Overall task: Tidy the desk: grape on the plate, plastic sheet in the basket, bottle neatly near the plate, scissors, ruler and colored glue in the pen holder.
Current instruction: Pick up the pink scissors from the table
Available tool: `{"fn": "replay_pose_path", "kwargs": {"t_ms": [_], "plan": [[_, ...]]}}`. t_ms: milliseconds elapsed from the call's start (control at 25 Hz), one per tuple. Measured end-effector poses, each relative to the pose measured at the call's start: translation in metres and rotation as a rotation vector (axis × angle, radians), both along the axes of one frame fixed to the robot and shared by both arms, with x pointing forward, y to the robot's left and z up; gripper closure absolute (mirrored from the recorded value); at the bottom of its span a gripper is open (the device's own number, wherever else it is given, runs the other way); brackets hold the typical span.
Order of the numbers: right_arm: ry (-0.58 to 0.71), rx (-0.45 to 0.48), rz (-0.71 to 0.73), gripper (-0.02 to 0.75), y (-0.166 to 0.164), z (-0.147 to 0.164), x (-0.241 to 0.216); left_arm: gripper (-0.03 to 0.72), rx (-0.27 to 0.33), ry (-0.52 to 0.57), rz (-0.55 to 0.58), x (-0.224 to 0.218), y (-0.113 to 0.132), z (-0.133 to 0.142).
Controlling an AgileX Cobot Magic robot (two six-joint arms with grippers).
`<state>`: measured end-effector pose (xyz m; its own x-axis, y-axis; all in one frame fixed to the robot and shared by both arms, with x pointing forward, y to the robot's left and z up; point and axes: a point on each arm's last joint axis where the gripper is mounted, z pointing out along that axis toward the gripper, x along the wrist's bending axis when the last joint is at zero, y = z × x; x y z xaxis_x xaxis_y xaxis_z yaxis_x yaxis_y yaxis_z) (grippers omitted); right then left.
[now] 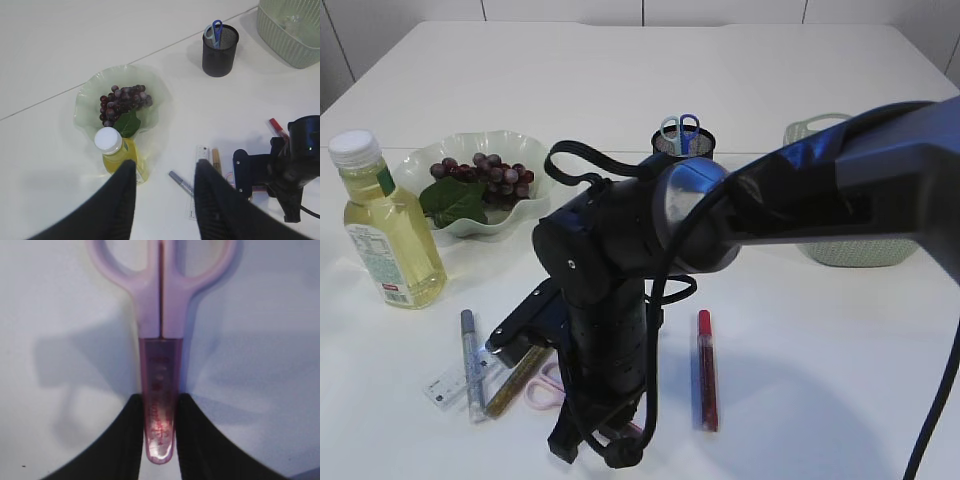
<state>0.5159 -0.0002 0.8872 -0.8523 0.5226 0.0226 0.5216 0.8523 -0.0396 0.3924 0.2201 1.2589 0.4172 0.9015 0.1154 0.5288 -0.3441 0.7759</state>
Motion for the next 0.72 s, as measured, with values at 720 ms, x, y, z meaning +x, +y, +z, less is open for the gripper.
{"fn": "replay_pose_path", "kwargs": {"t_ms": [720], "plan": [[0.010,0.026,-0.089,0.548,-0.0009,0.0063,-0.0044,0.398,-0.029,0.013,-0.015,-0.0011,-0.0027,-0.0002]]}}
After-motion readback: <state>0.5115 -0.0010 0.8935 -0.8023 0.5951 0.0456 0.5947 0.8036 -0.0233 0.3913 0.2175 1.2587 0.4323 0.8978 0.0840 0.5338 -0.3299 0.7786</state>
